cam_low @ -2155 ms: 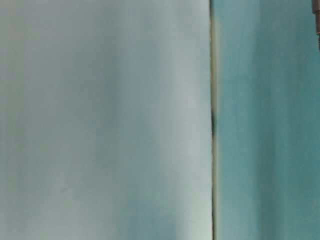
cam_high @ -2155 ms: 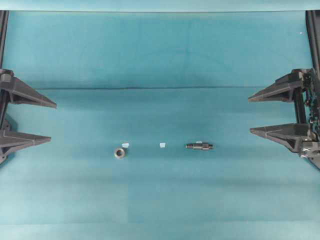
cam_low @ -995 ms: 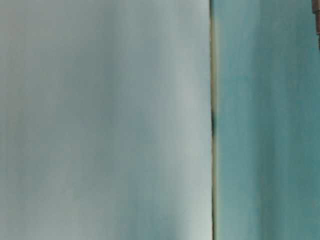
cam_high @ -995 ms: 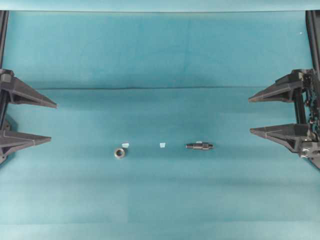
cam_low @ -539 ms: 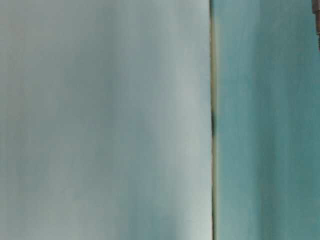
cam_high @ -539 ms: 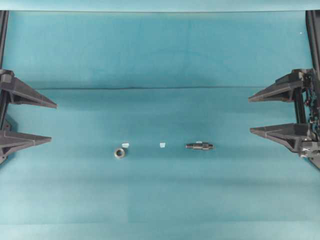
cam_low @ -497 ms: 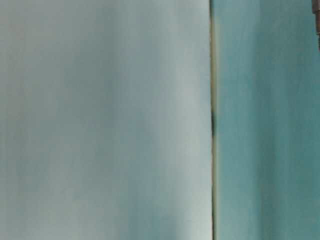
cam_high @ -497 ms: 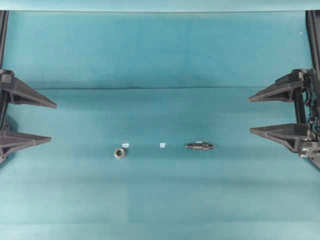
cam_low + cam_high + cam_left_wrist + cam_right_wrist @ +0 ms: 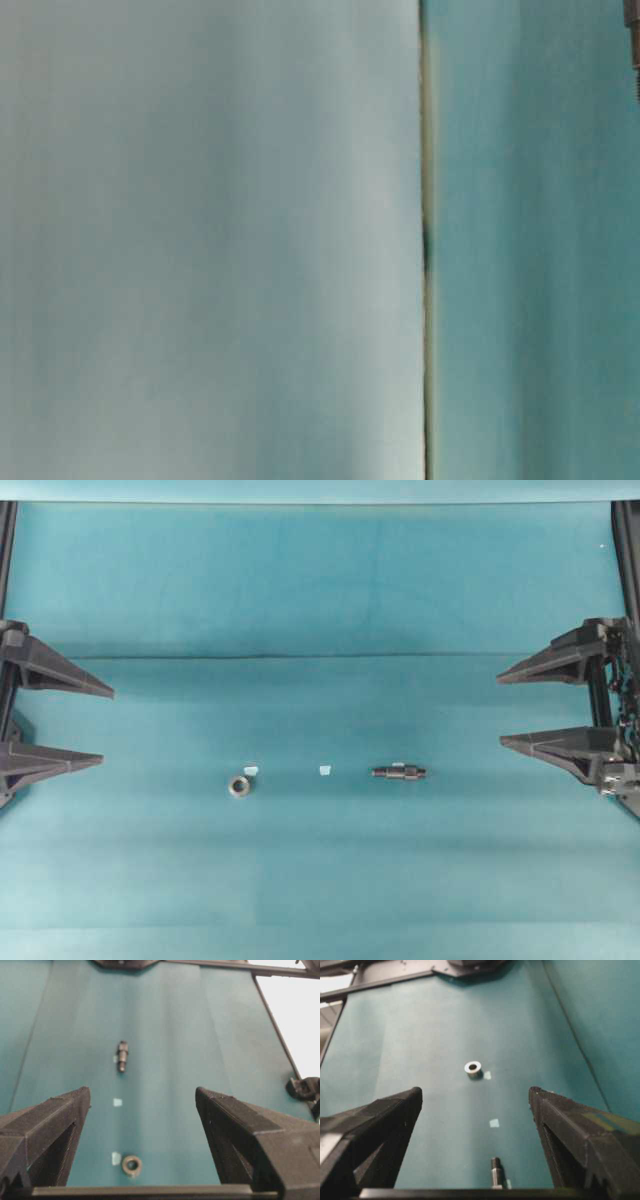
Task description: Insert the washer onto the shaft with both hands.
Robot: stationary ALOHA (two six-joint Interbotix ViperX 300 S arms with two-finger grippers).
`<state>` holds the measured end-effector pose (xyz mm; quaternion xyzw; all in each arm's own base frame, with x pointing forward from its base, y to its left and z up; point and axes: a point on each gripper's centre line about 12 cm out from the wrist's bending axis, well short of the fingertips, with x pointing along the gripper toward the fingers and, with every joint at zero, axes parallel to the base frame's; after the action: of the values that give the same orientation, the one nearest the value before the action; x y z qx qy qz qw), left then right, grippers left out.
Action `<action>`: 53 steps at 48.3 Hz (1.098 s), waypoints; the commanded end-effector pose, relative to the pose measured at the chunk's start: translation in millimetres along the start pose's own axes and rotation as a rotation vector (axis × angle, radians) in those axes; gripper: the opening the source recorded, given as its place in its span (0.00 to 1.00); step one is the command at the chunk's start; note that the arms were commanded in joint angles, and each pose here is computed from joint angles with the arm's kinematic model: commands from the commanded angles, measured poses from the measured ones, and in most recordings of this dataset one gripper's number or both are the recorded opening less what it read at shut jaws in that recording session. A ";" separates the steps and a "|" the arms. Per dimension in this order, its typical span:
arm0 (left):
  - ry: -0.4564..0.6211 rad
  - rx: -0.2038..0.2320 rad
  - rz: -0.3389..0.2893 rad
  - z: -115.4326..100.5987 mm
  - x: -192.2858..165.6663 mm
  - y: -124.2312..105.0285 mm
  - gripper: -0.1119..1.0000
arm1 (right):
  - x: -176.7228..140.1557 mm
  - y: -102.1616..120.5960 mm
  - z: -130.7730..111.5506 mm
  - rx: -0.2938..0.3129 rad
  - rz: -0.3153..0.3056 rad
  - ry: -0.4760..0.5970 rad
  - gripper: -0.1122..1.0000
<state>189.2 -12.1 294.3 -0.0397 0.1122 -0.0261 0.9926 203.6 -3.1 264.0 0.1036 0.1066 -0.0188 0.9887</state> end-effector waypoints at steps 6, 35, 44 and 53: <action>-0.017 0.006 0.000 5.1 0.0 -0.1 0.93 | 0.5 0.3 3.2 0.003 0.000 -0.009 0.95; -0.005 0.007 0.001 0.0 0.7 0.3 0.93 | 0.5 -0.6 0.2 0.004 -0.003 -0.002 0.95; -0.008 0.007 0.001 0.9 0.3 0.2 0.93 | 0.5 -0.6 0.5 0.002 -0.002 -0.005 0.95; -0.011 0.010 0.001 1.3 -0.3 0.2 0.93 | 0.5 -0.6 0.5 0.002 -0.002 -0.005 0.95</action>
<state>188.1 -12.0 289.2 -0.0357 0.1174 -0.0263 0.9921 203.1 -3.4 260.6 0.1029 0.1110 -0.0199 0.9883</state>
